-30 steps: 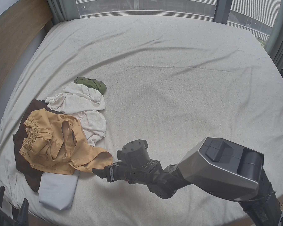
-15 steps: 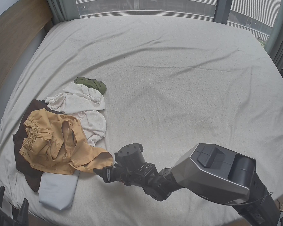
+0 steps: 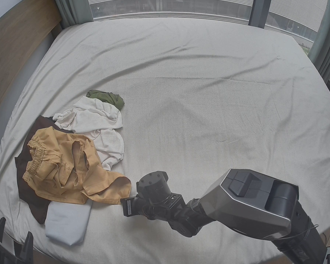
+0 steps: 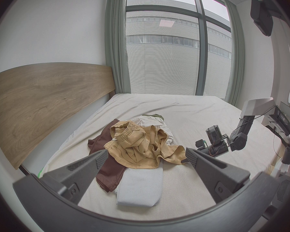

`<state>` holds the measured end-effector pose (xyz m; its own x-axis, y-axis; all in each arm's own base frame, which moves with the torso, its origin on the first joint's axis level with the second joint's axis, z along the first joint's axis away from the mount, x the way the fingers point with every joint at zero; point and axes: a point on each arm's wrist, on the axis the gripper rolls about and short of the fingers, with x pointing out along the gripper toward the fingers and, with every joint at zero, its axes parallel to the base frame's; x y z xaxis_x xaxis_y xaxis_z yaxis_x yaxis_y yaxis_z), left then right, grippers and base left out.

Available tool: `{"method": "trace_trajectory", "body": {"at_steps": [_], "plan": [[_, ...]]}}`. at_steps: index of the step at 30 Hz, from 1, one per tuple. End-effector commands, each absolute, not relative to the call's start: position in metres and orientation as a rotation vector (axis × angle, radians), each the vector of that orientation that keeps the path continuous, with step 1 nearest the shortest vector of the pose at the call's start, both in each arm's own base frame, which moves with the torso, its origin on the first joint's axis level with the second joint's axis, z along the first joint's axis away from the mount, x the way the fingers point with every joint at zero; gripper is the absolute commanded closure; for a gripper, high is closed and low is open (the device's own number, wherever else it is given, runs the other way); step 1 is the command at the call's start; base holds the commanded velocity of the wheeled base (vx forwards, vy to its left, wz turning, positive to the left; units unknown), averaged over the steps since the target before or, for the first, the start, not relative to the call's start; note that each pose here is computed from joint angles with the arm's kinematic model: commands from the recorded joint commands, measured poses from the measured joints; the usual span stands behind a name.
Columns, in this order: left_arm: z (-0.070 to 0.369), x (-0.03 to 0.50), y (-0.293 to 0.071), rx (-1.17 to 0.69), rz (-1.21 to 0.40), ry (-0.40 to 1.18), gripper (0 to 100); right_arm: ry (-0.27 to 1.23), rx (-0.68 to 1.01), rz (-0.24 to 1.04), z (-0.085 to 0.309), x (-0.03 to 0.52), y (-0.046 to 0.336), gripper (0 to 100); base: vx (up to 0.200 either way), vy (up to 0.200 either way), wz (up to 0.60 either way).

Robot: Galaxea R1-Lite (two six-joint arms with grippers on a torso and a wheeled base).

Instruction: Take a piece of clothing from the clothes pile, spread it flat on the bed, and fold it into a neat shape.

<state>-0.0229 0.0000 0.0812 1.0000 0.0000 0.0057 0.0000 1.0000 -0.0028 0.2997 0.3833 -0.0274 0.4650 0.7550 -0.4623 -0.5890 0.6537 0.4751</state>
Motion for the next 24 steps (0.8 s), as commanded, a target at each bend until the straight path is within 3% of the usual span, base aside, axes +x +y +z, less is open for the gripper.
{"method": "trace_trajectory", "body": {"at_steps": [1, 24], "plan": [[0.076, -0.023, 0.000, -0.003, 0.000, -0.005, 0, 0.701, 0.264, 0.821, -0.012, 0.296, 0.370, 100, 0.000, 0.000, 0.00], [0.076, -0.023, 0.000, -0.003, 0.000, -0.005, 0, 0.746, 0.218, 0.739, 0.015, 0.272, 0.321, 100, 0.000, 0.000, 0.00]]}}
